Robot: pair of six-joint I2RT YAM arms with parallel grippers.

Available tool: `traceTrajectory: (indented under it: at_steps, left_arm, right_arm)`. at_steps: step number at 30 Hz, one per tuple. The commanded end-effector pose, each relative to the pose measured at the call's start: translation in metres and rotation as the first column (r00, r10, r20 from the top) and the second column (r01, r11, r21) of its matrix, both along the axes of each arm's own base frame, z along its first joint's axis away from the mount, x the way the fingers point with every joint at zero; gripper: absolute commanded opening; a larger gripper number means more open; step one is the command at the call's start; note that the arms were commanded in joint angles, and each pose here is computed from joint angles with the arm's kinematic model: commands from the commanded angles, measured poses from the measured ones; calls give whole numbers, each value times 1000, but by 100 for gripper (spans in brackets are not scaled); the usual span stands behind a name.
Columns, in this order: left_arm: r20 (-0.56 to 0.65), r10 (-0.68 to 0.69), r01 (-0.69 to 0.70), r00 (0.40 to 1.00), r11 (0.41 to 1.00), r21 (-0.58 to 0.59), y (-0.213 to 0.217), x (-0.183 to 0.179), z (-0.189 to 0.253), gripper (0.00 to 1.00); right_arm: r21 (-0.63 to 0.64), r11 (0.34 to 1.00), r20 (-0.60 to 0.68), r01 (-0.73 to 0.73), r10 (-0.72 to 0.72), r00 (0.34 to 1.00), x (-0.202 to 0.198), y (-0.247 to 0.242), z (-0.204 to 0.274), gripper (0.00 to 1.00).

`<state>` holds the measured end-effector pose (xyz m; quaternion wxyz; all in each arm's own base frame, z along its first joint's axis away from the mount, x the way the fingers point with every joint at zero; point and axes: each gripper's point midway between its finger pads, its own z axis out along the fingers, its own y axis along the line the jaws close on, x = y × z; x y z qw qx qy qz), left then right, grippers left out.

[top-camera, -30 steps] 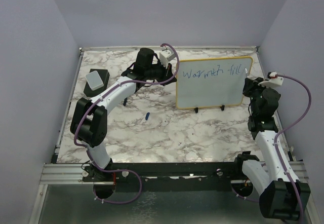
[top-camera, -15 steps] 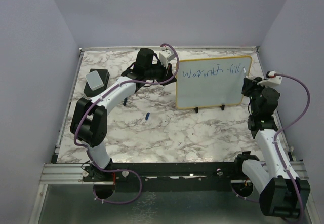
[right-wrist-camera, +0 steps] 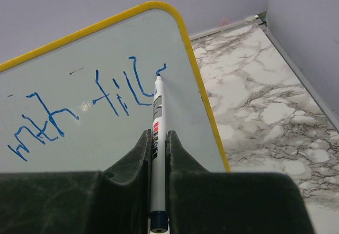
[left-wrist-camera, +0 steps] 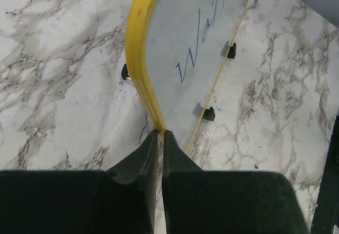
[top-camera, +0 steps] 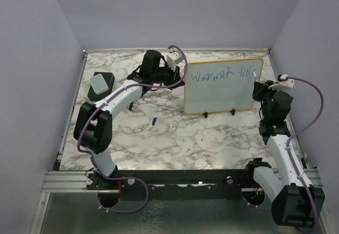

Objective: Write a sentence on the whiteboard

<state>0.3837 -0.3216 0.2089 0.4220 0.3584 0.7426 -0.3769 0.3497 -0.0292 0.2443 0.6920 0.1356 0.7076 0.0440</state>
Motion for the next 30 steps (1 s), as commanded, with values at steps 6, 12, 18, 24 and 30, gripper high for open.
traceTrajectory:
  at_steps: [6,12,18,24,30]
  left_arm:
    - [24,-6,6,1000,1000,7,2,-4,9,0]
    - [26,-6,6,1000,1000,7,2,-4,10,0]
    - [28,-7,6,1000,1000,6,2,-5,11,0]
    - [25,-7,7,1000,1000,5,2,-5,11,0]
    - [25,-8,8,1000,1000,3,1,-5,11,0]
  right_arm:
    - [-1,997,-44,80,-80,996,-1,-15,-10,1]
    - [-2,997,-54,83,-83,995,0,-16,-12,1]
    - [1,998,-63,57,-57,996,0,-11,-15,1]
    - [-5,1000,-47,9,-10,999,-1,-3,-11,1]
    - [-7,1000,-42,-13,13,999,-2,1,-10,1]
